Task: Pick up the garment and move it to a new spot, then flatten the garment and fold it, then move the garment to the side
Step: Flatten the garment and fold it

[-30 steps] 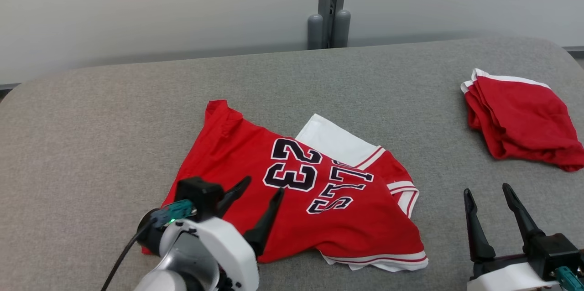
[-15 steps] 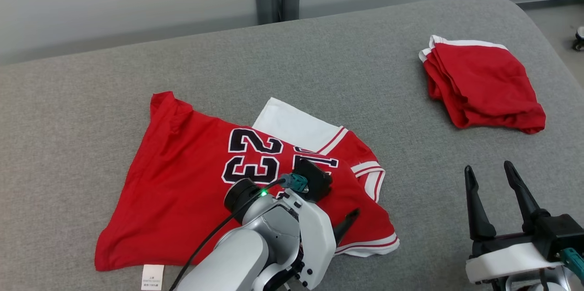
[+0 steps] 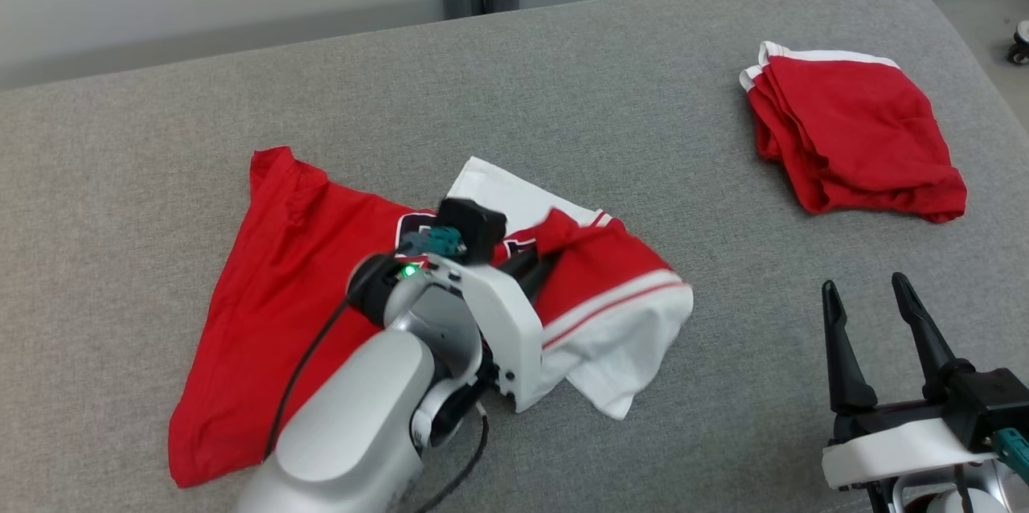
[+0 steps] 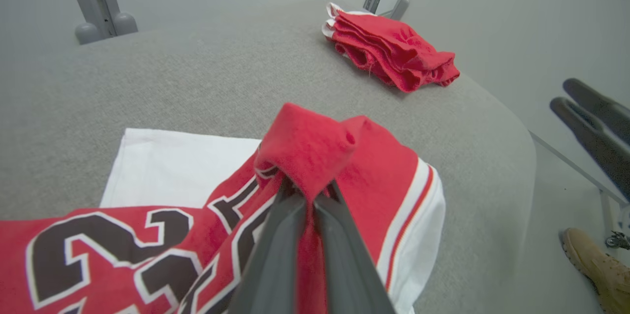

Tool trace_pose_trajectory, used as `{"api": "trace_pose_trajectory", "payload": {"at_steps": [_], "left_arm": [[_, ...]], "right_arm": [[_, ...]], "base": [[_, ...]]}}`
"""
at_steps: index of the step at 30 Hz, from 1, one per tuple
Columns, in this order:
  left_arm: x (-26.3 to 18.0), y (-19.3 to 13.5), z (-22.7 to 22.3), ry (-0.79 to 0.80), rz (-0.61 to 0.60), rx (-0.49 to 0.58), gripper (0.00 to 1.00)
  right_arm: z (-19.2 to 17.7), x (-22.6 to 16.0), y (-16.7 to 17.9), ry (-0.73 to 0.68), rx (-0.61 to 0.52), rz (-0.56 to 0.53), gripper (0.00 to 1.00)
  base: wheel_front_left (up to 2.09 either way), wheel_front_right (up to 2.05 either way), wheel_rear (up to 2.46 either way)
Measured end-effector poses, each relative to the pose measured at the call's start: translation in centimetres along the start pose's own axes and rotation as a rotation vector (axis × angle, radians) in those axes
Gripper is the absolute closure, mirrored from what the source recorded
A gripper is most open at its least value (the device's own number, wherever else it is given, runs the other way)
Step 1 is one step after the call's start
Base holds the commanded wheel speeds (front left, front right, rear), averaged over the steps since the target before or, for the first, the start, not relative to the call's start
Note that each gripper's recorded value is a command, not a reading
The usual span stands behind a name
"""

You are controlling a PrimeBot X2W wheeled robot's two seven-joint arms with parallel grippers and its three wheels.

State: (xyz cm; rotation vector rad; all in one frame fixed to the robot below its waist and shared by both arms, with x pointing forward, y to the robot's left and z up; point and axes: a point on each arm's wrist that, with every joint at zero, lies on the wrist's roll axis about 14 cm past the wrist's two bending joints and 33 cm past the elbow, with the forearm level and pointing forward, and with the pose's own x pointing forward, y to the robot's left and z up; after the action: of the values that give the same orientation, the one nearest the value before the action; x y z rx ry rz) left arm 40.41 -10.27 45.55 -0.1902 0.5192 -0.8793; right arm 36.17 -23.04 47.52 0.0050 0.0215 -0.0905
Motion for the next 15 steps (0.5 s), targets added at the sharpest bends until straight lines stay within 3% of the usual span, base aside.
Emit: {"api": "trace_pose_trajectory", "payload": {"at_steps": [4, 8, 9, 10, 11, 15], "left_arm": [[0.5, 2.4, 3.1, -0.097, 0.076, -0.014, 1.0], [1.1, 3.9, 1.2, -0.026, 0.099, -0.015, 1.0], [1.2, 4.2, 0.5, -0.007, 0.107, -0.013, 0.87], [1.3, 4.6, -0.2, 0.008, 0.113, -0.01, 0.38], [1.4, 4.9, -0.4, 0.006, 0.122, 0.0, 0.0], [1.3, 6.5, 0.6, -0.077, 0.184, 0.055, 0.0]], "right_arm": [[0.0, 0.0, 0.2, 0.0, 0.0, 0.005, 0.0], [-0.2, -0.4, 0.4, 0.009, 0.002, 0.011, 0.0], [-0.2, -0.6, 0.4, 0.011, 0.002, 0.011, 0.0], [-0.3, -0.7, 0.4, 0.012, 0.002, 0.01, 0.0], [-0.3, -0.8, 0.4, 0.012, 0.002, 0.008, 0.0], [-0.3, -0.8, 0.4, 0.014, 0.003, 0.008, 0.0]], "base": [[0.0, 0.0, 0.0], [0.0, 0.0, 0.0], [0.0, 0.0, 0.0], [0.0, 0.0, 0.0], [0.0, 0.0, 0.0], [0.0, 0.0, 0.0]]}}
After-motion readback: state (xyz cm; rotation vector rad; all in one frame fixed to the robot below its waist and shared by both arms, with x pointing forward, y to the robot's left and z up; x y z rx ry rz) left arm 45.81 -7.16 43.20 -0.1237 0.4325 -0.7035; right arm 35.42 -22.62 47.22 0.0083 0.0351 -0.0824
